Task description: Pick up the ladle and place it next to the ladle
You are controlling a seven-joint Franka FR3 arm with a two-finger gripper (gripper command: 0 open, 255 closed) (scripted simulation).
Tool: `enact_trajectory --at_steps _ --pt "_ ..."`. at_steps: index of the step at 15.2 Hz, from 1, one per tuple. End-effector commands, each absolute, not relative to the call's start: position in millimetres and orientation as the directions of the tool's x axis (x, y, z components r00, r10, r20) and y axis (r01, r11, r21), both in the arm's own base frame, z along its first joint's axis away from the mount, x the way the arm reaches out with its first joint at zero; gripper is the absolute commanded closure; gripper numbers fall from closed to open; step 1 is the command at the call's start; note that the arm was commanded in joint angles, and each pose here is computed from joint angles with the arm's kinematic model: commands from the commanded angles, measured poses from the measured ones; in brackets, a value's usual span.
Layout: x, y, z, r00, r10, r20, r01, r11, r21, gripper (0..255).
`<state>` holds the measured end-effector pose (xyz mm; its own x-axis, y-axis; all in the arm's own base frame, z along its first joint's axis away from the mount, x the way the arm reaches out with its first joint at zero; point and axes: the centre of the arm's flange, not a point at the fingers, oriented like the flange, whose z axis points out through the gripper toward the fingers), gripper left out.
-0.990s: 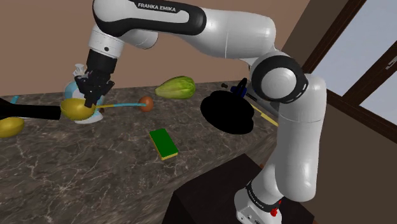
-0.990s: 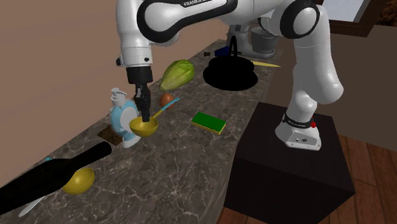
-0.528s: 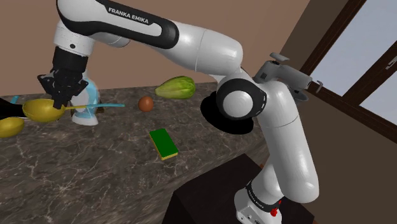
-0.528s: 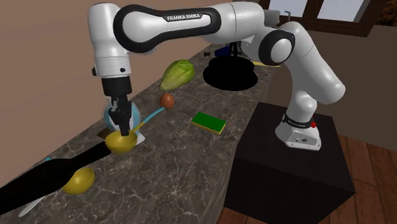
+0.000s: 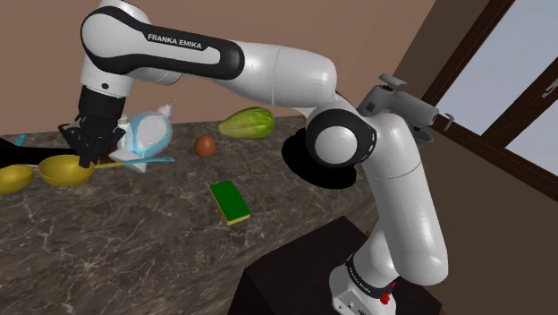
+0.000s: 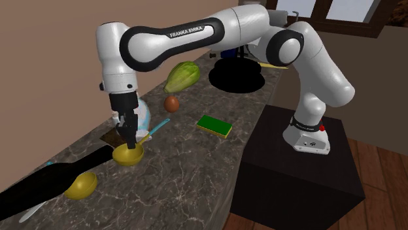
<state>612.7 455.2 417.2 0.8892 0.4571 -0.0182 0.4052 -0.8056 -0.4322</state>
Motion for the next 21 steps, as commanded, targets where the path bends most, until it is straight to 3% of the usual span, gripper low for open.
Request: enact_trajectory --at_steps 1,11,19,20,21 --pt "612.8 455.9 406.2 0.889 0.457 -0.018 0.405 -0.806 -0.432 255" --pt "612.8 455.9 353.4 0.889 0.457 -0.018 0.405 -0.806 -0.432 255" --pt "612.8 455.9 351.0 0.889 0.457 -0.018 0.405 -0.806 -0.432 255" --pt "612.8 455.9 351.0 0.889 0.457 -0.018 0.405 -0.806 -0.432 0" --pt "612.9 455.9 351.0 0.889 0.457 -0.018 0.405 -0.806 -0.432 0"
